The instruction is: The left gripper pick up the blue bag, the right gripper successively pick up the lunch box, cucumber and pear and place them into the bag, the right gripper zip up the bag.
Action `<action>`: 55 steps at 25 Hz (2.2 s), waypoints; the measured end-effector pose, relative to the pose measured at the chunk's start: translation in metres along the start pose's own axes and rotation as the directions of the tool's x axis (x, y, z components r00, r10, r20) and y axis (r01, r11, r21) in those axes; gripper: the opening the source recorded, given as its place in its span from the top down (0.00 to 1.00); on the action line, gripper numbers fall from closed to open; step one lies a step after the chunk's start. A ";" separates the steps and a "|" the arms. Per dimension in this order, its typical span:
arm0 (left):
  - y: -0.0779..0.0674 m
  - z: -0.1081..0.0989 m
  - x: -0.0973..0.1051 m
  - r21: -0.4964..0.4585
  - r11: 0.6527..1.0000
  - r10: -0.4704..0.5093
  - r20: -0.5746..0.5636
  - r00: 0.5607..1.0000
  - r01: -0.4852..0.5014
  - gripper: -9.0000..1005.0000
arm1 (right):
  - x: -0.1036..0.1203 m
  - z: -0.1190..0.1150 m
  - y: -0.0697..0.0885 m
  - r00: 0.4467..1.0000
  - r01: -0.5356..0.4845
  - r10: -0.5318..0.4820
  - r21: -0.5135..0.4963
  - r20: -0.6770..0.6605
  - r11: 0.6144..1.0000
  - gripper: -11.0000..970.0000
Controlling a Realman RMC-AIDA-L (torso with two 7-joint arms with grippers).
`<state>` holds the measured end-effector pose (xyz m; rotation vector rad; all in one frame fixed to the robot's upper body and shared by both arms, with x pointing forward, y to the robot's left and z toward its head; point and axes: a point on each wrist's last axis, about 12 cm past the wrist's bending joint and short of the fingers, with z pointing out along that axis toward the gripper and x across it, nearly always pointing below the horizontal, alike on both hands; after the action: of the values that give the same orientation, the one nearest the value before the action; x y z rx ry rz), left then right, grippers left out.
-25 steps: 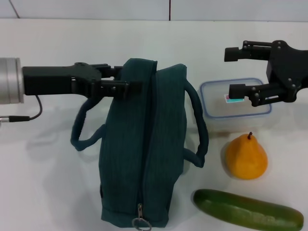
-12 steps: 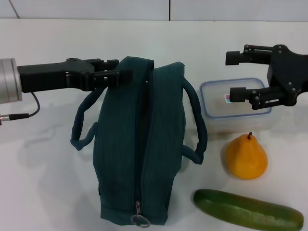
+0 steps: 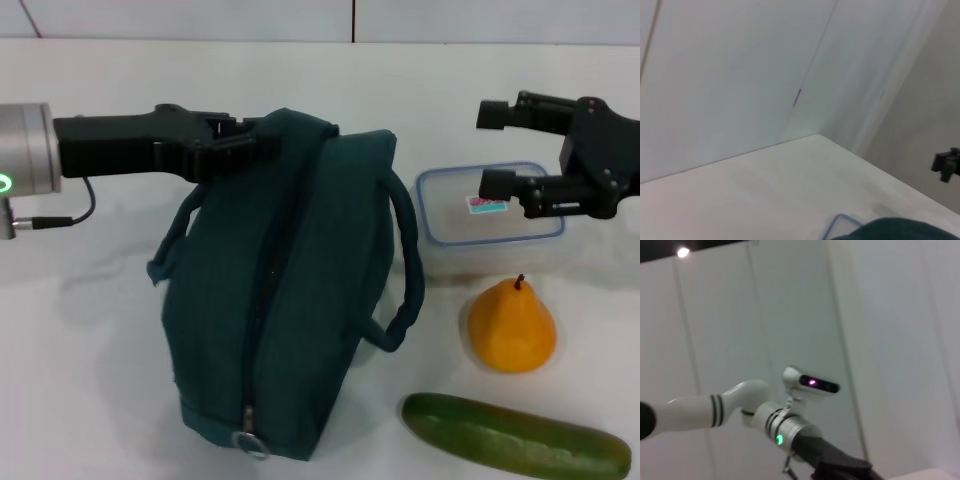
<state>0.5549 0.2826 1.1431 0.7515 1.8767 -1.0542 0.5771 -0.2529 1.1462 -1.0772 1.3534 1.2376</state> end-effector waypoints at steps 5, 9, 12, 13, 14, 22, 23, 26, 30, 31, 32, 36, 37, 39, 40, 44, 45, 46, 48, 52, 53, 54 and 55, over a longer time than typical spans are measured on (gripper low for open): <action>0.005 0.013 -0.009 0.017 0.998 0.062 -0.024 0.998 -0.061 0.73 | 0.020 0.002 0.005 0.993 -0.054 0.041 0.125 0.107 0.991 0.11; 0.012 0.020 -0.016 -0.027 0.991 0.132 -0.029 0.991 -0.132 0.81 | 0.040 0.005 0.014 0.967 -0.130 0.068 0.249 0.245 0.960 0.11; 0.015 0.023 -0.018 -0.053 0.983 0.176 -0.026 0.984 -0.177 0.83 | 0.053 0.005 0.021 0.936 -0.192 0.066 0.345 0.347 0.919 0.11; 0.016 0.025 -0.018 -0.064 0.977 0.202 -0.024 0.979 -0.203 0.83 | 0.057 0.005 0.023 0.923 -0.214 0.061 0.375 0.379 0.902 0.11; 0.016 0.026 -0.017 -0.072 0.973 0.220 -0.022 0.975 -0.221 0.84 | 0.061 0.003 0.026 0.912 -0.231 0.054 0.400 0.406 0.887 0.11; 0.012 0.034 -0.004 -0.081 0.929 0.365 0.027 0.931 -0.362 0.85 | 0.087 -0.019 0.046 0.837 -0.416 0.139 0.449 0.530 0.790 0.11; 0.012 0.034 -0.003 -0.081 0.928 0.368 0.035 0.929 -0.364 0.85 | 0.088 -0.020 0.047 0.826 -0.441 0.159 0.444 0.541 0.780 0.11; 0.012 0.035 -0.004 -0.079 0.924 0.378 0.045 0.925 -0.374 0.86 | 0.095 -0.029 0.052 0.783 -0.518 0.202 0.437 0.588 0.736 0.11; 0.012 0.036 0.000 -0.080 0.917 0.396 0.055 0.916 -0.392 0.86 | 0.103 -0.041 0.056 0.731 -0.593 0.225 0.438 0.644 0.676 0.11; 0.012 0.037 0.002 -0.077 0.916 0.399 0.059 0.915 -0.394 0.86 | 0.105 -0.045 0.058 0.718 -0.610 0.224 0.441 0.659 0.658 0.11; 0.012 0.038 0.002 -0.076 0.915 0.401 0.066 0.914 -0.396 0.86 | 0.107 -0.049 0.060 0.704 -0.627 0.224 0.441 0.674 0.641 0.11; 0.011 0.042 0.002 -0.082 0.914 0.406 0.124 0.905 -0.398 0.86 | 0.117 -0.059 0.067 0.659 -0.691 0.253 0.437 0.708 0.576 0.11; 0.011 0.042 0.002 -0.084 0.913 0.408 0.131 0.904 -0.400 0.86 | 0.120 -0.059 0.068 0.650 -0.705 0.264 0.436 0.712 0.559 0.11; 0.011 0.042 0.001 -0.087 0.910 0.415 0.143 0.899 -0.406 0.86 | 0.125 -0.061 0.070 0.642 -0.722 0.279 0.439 0.715 0.535 0.11; 0.010 0.043 0.000 -0.086 0.907 0.420 0.146 0.896 -0.411 0.86 | 0.127 -0.062 0.071 0.641 -0.726 0.285 0.441 0.713 0.527 0.11; 0.009 0.047 -0.002 -0.076 0.905 0.426 0.150 0.892 -0.420 0.86 | 0.131 -0.061 0.072 0.645 -0.731 0.306 0.449 0.700 0.513 0.11; 0.009 0.049 -0.003 -0.072 0.904 0.426 0.150 0.892 -0.420 0.86 | 0.132 -0.061 0.072 0.644 -0.736 0.313 0.453 0.698 0.503 0.11; 0.009 0.050 -0.003 -0.070 0.905 0.426 0.151 0.892 -0.420 0.86 | 0.134 -0.061 0.071 0.642 -0.742 0.320 0.459 0.697 0.489 0.11; 0.009 0.052 -0.004 -0.066 0.903 0.429 0.153 0.890 -0.424 0.86 | 0.137 -0.061 0.070 0.637 -0.753 0.333 0.468 0.695 0.463 0.11; 0.008 0.058 -0.005 -0.059 0.897 0.442 0.156 0.883 -0.438 0.86 | 0.139 -0.059 0.067 0.622 -0.771 0.365 0.461 0.692 0.440 0.11; 0.009 0.058 -0.005 -0.060 0.896 0.445 0.155 0.882 -0.441 0.86 | 0.139 -0.058 0.066 0.615 -0.777 0.372 0.455 0.695 0.436 0.11; 0.009 0.059 -0.005 -0.061 0.895 0.446 0.155 0.881 -0.442 0.86 | 0.139 -0.057 0.064 0.605 -0.785 0.381 0.445 0.699 0.430 0.11; 0.009 0.060 -0.006 -0.061 0.893 0.449 0.154 0.880 -0.445 0.86 | 0.139 -0.056 0.063 0.596 -0.793 0.388 0.438 0.703 0.424 0.11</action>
<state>0.5870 0.2339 1.1269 0.9945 1.4729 -0.7679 0.4909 -0.3032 1.0181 0.4091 1.6364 1.1600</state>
